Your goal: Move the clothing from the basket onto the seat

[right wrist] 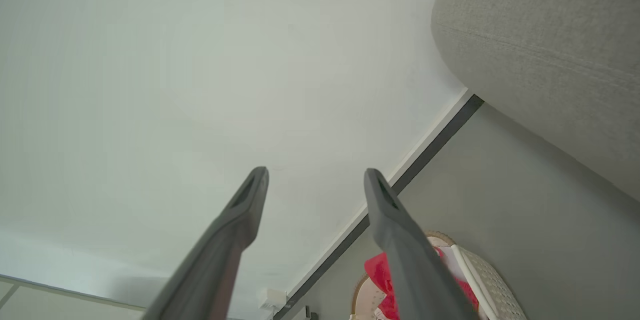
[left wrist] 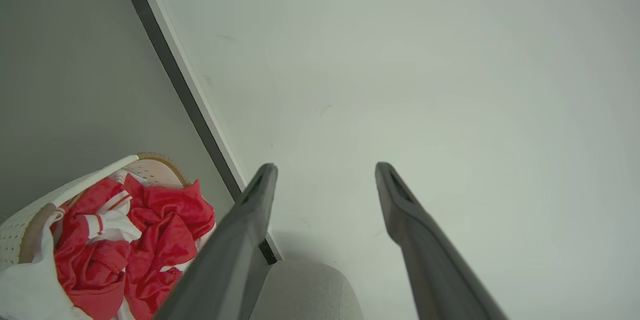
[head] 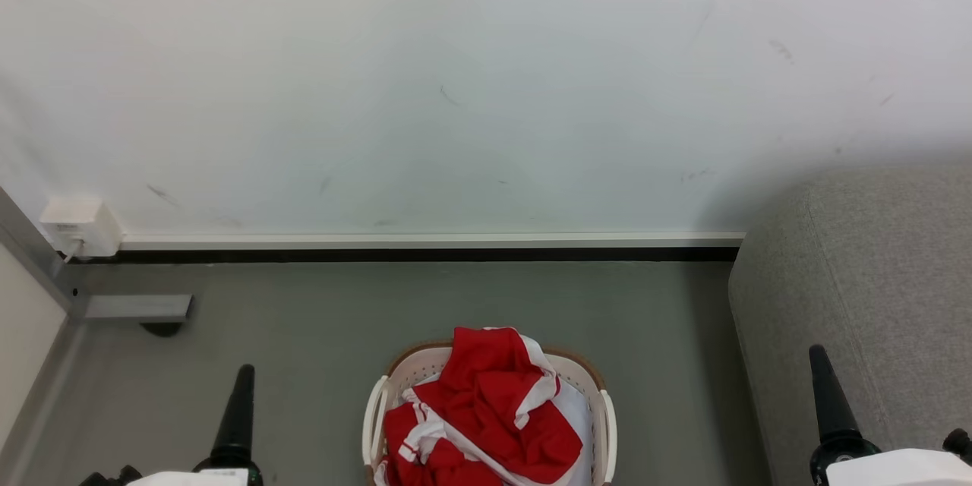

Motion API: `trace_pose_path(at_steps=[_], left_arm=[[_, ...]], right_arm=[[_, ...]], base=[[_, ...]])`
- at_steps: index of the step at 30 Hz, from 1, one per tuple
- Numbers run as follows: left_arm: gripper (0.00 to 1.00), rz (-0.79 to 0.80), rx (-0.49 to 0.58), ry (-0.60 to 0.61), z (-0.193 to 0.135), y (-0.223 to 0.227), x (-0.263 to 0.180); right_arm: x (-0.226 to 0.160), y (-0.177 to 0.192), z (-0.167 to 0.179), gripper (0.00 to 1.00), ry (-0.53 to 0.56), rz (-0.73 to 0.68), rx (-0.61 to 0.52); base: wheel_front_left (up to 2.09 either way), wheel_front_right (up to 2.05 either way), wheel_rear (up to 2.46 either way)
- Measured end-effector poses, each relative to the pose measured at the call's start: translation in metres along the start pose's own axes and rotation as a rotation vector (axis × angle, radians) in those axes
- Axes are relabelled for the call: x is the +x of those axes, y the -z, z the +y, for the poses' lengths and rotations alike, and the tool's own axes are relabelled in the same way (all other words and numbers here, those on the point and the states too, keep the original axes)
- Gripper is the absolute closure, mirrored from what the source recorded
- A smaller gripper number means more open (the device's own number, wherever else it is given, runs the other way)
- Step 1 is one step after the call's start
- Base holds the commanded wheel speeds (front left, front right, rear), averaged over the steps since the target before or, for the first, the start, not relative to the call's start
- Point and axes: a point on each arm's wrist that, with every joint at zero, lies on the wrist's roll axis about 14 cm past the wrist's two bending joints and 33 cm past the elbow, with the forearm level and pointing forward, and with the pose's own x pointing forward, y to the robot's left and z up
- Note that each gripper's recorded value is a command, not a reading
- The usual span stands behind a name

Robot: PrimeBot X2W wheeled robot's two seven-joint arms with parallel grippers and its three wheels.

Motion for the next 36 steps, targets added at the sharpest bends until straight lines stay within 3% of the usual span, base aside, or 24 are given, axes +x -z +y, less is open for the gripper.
trace_pose_path(at_steps=[16,29,36], left_arm=[[0.0,-0.023,0.298,0.045,-0.013,0.0,-0.002],[0.0,-0.018,0.569,0.095,-0.019,0.006,-0.006],[0.0,-0.032,0.662,0.109,-0.021,0.004,-0.008]], right_arm=[[0.003,0.013,0.015,0.0,-0.058,0.023,-0.31],[0.005,0.018,0.012,0.0,-0.064,0.03,-0.498],[0.004,0.024,0.006,0.0,-0.057,0.048,-0.579]], base=[[0.0,0.0,0.0],[0.0,0.0,0.0],[0.0,0.0,0.0]])
